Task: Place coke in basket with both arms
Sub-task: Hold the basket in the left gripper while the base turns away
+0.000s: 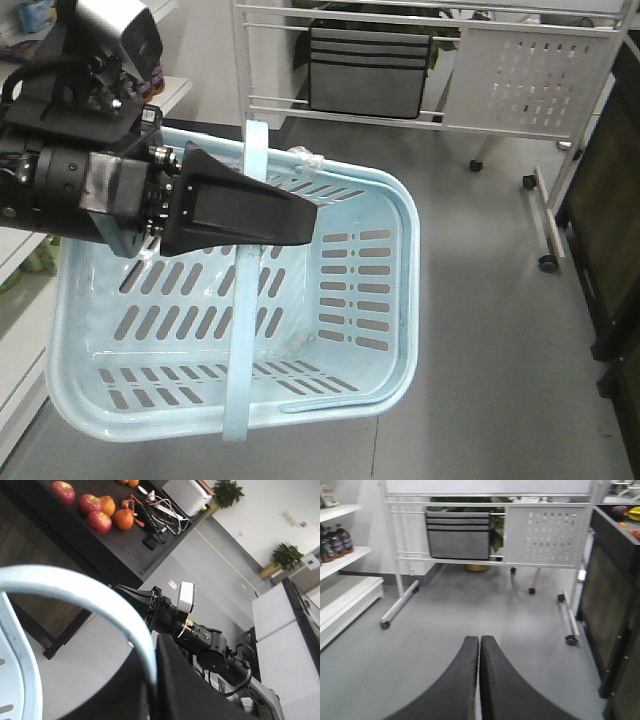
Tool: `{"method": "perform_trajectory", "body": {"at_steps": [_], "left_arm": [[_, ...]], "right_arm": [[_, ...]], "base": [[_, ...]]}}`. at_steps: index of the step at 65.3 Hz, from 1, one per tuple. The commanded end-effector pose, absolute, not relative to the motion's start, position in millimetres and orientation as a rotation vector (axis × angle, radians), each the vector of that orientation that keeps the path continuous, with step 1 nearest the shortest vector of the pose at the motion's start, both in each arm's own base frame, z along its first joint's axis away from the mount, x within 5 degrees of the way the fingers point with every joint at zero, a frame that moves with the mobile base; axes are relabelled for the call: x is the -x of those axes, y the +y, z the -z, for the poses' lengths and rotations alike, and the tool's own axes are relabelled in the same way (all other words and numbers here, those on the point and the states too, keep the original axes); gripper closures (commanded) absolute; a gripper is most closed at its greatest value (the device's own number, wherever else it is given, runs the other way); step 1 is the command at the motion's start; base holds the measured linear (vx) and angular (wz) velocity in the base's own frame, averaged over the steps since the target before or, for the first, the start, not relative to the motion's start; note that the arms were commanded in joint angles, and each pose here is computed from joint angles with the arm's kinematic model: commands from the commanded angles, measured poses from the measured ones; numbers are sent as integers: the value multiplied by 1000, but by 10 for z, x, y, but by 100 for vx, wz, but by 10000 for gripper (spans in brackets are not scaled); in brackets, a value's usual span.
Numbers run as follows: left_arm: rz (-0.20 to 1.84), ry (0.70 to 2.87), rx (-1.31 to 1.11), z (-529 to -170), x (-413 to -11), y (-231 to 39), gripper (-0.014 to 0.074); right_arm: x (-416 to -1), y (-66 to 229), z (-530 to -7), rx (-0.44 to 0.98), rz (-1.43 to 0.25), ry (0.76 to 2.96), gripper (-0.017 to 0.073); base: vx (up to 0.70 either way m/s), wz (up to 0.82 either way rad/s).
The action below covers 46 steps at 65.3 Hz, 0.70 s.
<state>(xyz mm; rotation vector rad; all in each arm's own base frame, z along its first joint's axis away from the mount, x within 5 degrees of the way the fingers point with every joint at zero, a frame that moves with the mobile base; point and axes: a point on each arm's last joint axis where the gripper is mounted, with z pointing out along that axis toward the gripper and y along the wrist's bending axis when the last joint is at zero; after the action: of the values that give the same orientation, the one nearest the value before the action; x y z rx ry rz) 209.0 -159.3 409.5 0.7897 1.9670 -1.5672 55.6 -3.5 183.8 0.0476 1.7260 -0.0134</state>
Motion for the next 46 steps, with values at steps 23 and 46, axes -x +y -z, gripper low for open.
{"method": "perform_trajectory", "body": {"at_steps": [23,46], "left_arm": [[1642,1841,-797,-4321,-1967,-1581,600],[1642,1841,-797,-4321,-1967,-1581,600]], "right_arm": [[-556,-28,-1877,-23,25,1647,565],[-556,-28,-1877,-23,25,1647,565]], "base": [[16,-45],[17,-31]]}}
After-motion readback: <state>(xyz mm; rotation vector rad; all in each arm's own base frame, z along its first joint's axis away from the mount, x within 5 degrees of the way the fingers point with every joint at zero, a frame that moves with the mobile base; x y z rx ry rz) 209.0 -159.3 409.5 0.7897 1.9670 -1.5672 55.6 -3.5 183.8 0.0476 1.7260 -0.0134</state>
